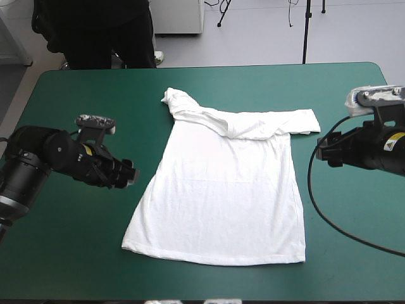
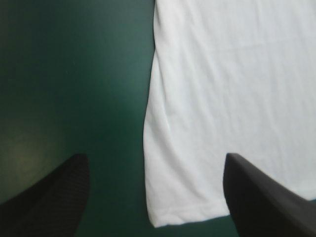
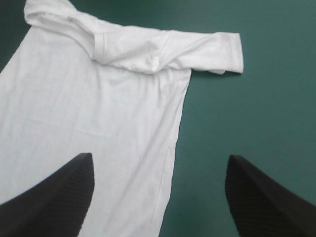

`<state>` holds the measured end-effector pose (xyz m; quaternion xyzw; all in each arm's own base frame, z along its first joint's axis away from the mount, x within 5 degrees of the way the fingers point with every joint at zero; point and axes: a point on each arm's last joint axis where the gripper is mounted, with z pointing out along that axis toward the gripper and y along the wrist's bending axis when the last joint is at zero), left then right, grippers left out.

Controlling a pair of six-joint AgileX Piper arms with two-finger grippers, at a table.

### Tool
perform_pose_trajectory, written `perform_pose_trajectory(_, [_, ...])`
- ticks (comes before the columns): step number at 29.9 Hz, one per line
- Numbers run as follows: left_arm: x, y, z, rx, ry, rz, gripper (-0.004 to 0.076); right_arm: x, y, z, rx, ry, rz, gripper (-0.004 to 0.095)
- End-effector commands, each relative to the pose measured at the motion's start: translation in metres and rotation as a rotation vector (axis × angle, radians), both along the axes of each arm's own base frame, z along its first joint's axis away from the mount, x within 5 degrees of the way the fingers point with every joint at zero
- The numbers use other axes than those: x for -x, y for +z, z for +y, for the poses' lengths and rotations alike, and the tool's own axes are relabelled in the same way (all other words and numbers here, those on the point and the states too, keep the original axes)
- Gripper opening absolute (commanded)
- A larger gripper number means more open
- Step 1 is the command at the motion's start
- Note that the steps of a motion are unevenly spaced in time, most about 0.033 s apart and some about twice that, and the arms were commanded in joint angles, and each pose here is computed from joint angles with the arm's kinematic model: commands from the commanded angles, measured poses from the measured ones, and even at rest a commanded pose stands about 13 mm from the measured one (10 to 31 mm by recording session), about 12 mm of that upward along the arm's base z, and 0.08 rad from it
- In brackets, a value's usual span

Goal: Fold the cloth

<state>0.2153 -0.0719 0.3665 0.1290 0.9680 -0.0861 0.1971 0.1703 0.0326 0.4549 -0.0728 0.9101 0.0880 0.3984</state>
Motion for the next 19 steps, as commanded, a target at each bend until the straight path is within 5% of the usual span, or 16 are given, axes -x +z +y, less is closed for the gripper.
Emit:
perform_pose_trajectory(1, [0.014, -0.019, 0.002, -0.005, 0.004, 0.095, 0.0546, 0.007, -0.007, 0.005, -0.001, 0.035, 0.014, 0.0698])
perform_pose_trajectory(9, [0.027, -0.07, 0.002, -0.043, 0.002, 0.252, 0.0544, 0.006, -0.03, 0.011, -0.04, 0.068, 0.136, 0.0698])
perform_pose_trajectory(19, [0.036, -0.113, -0.013, -0.032, 0.003, 0.229, 0.0505, 0.01, -0.069, 0.027, -0.03, 0.152, 0.288, 0.0695])
